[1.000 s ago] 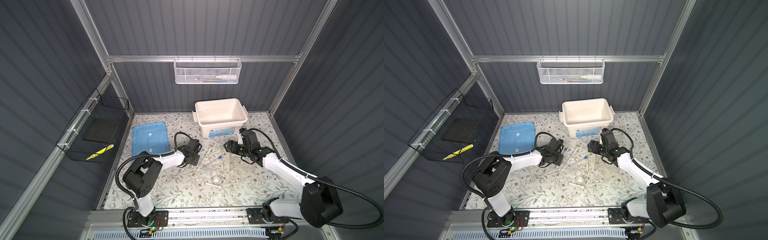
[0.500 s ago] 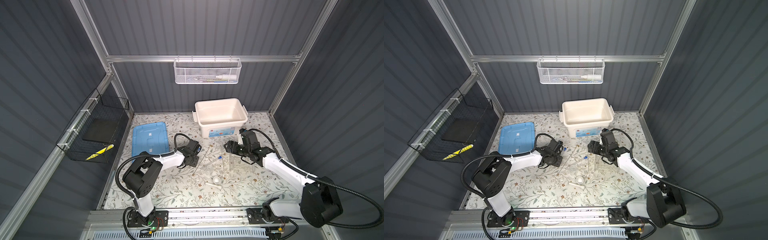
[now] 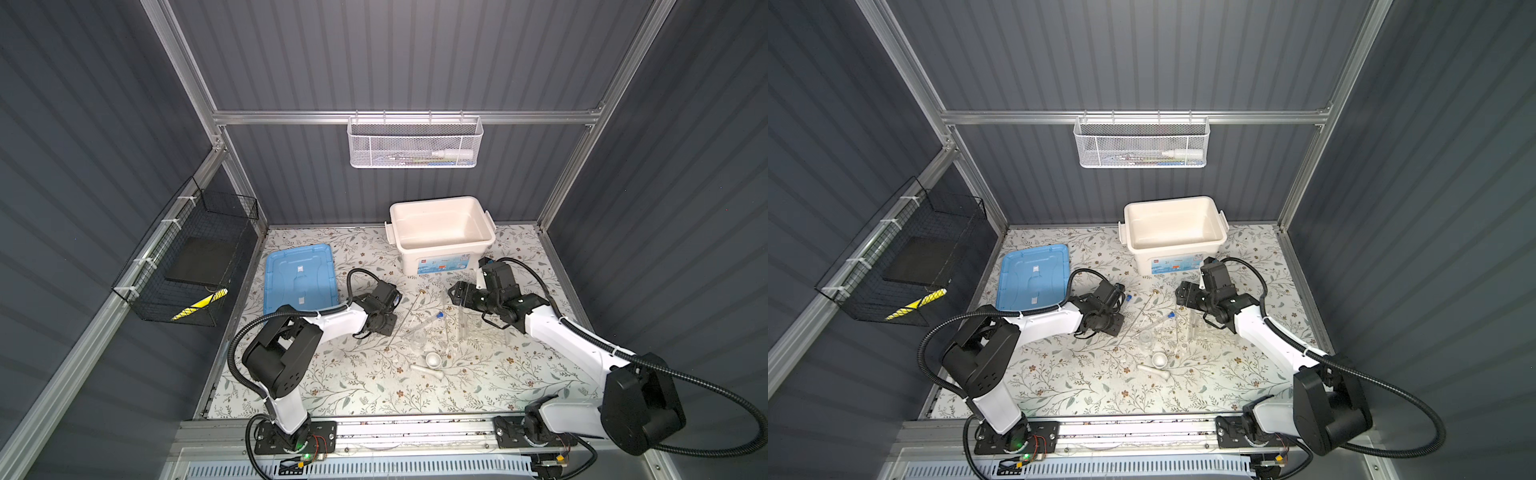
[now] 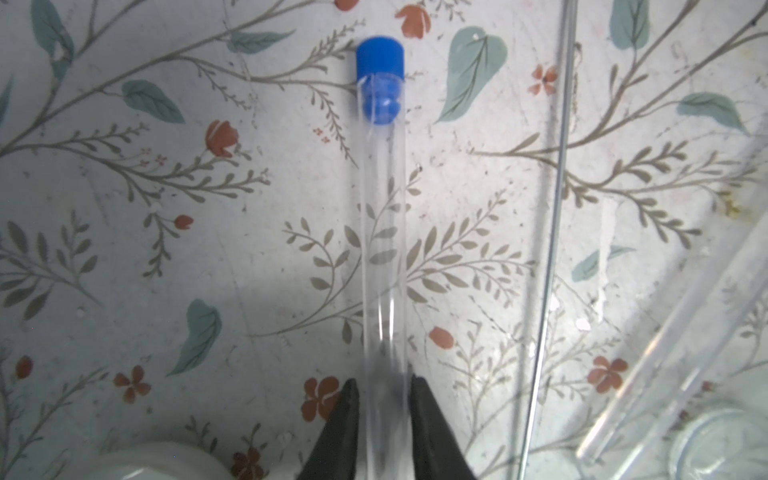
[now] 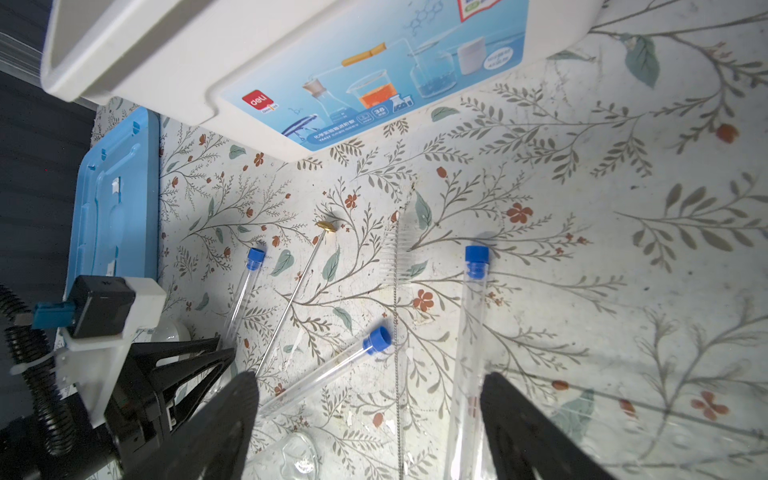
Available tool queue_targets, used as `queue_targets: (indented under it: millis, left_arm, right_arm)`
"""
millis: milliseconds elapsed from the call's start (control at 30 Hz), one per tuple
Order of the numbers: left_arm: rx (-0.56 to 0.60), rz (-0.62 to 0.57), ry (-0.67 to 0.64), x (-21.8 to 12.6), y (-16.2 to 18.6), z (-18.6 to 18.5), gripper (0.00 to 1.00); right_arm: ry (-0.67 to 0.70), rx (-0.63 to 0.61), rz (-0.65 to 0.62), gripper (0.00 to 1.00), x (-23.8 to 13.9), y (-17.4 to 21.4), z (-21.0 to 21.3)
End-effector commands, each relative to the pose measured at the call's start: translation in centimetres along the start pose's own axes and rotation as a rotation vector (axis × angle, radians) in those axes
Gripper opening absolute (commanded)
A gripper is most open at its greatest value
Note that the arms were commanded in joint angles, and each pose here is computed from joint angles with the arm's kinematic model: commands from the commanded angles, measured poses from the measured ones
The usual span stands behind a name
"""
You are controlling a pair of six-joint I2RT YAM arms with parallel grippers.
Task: Organize the chemistry lab equipment
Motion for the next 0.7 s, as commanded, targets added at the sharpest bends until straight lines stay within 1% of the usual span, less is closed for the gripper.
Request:
queue_targets:
  millis: [0, 167, 400, 533, 667]
  left_arm:
    - [0.004, 0.052, 0.020, -0.1, 1.4, -0.3, 0.21]
    - [-0.008, 0.026, 0.048, -0.3, 0.8, -0.9, 0.17]
    - [-0.008, -0.037, 0.086, -1.4, -0.8, -1.7, 0.17]
    - [-0.006, -0.088, 0.118, -2.2, -2.1, -2.3, 0.17]
    - [0.017, -0.132, 0.160, -3.2, -3.4, -3.4, 0.17]
  right_arm:
    - [-0.007, 0.000, -0.002, 0.86, -0.4, -0.5, 0.4]
    - [-0.021, 0.008, 0.001, 0.86, -0.2, -0.6, 0.7]
    - [-0.033, 0.034, 0.005, 0.85, 0.3, -0.9, 1.0]
    - [-0.095, 0.058, 0.011, 0.85, 1.0, -1.2, 2.0]
    - [-0.159, 0.075, 0.023, 0.89, 1.7, -1.5, 3.1]
Point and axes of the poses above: each gripper's point midway between its finger pads, its own x axis out along the fingers, its own z axis along the line the jaws close on, y = z × x, the point moved 1 cm from there along -x, back along the fingers, and after that the axes turned 13 degrees about -x, right-handed, at the moved point
